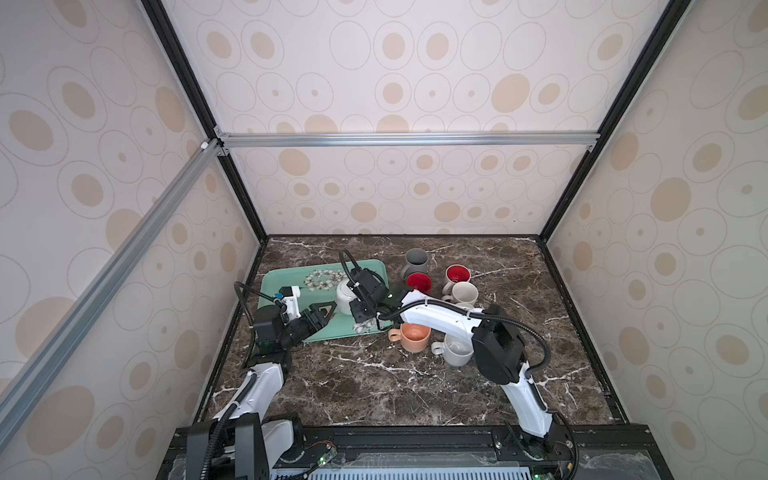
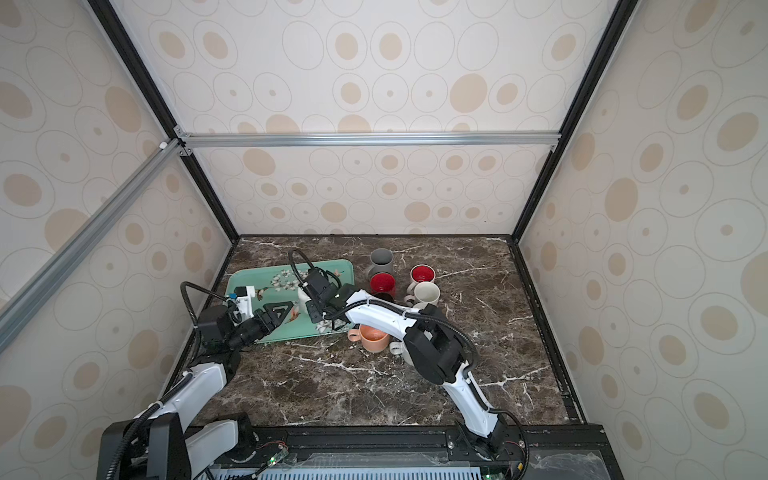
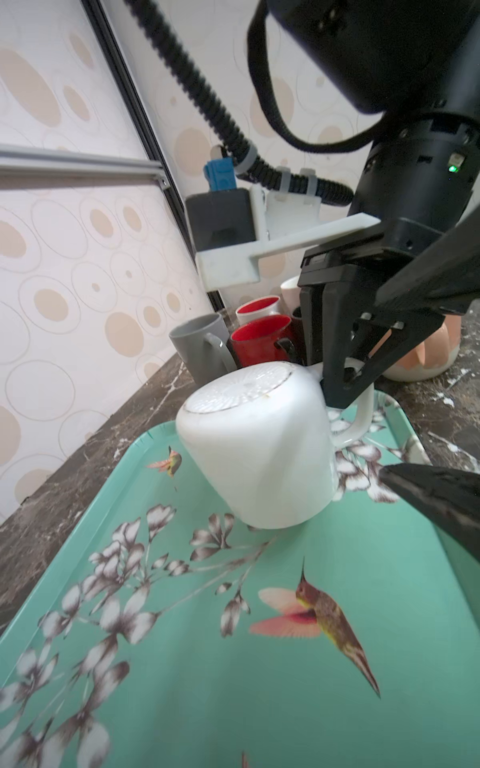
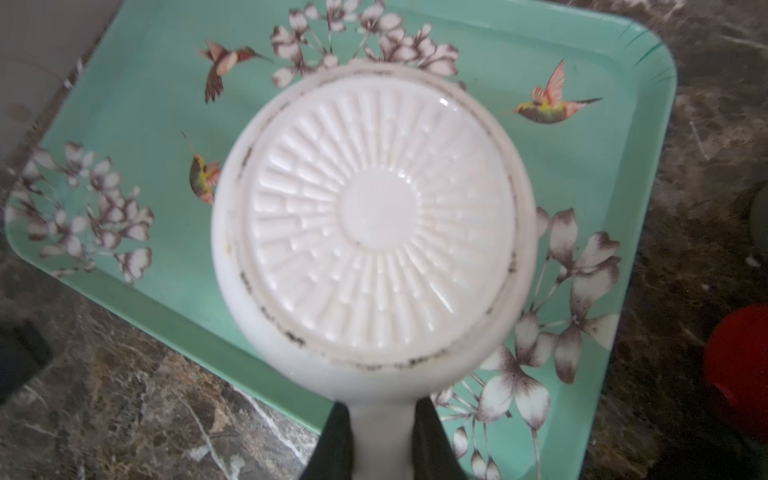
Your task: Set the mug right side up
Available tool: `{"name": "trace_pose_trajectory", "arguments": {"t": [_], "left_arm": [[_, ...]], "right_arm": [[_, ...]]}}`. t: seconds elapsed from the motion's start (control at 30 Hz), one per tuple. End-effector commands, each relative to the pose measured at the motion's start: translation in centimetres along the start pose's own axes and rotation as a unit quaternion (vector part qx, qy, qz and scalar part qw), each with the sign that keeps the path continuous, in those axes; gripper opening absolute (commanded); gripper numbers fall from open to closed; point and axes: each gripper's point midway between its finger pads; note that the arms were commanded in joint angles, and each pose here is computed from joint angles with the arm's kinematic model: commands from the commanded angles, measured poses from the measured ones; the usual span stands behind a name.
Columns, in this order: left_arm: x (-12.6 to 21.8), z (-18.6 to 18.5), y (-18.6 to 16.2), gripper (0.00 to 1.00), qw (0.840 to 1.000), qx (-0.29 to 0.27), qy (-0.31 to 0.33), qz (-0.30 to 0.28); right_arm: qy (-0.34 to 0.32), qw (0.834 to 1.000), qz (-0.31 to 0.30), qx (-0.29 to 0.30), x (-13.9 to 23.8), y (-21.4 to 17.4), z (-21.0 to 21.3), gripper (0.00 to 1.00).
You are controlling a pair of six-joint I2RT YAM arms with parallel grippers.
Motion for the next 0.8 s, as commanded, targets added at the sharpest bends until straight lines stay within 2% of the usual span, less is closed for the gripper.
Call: {"name": "trace_pose_trajectory", "arguments": {"t": [0.0,0.17,0.23,0.4,0.57,0.77], "left_arm": [[0.5,-2.8,0.7,0.60,0.997,0.019,-0.070,-0.018],[0.9,-3.7,-0.2,0.58,0.991,0.064,-0.117,-0.027],[0.9,-4.6,-0.1,0.58,0.987,0.073,-0.139,-0.026],[0.4,-7.7,0.3,0.54,0.973,0.083,-0.214,-0.009],[0.2,-9.8,0.4,0.43,0.953,0.100,-0.285,0.028],[-0.9,-9.2,1.0,0.42,0.951,0.111,-0.286,0.034]], "right_arm": [[0.044,0.989,-0.127,-0.068,4.6,7.0,0.6,0.00],[0.101,0.966,-0.181,-0.156,6.4,8.4,-0.2,0.00],[0.116,0.958,-0.198,-0.173,7.3,9.1,-0.3,0.00],[0.154,0.943,-0.216,-0.199,9.2,10.5,0.1,0.00],[0.201,0.926,-0.228,-0.225,10.7,11.4,0.4,0.00],[0.223,0.918,-0.234,-0.232,12.3,11.7,0.6,0.00]]}}
Point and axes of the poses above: each gripper's point midway between its finger pads, its own x axis back along the fingers, its own z axis along the line the jaws close on, y = z × x, and after that the axes turned 8 degrees about x, right-handed
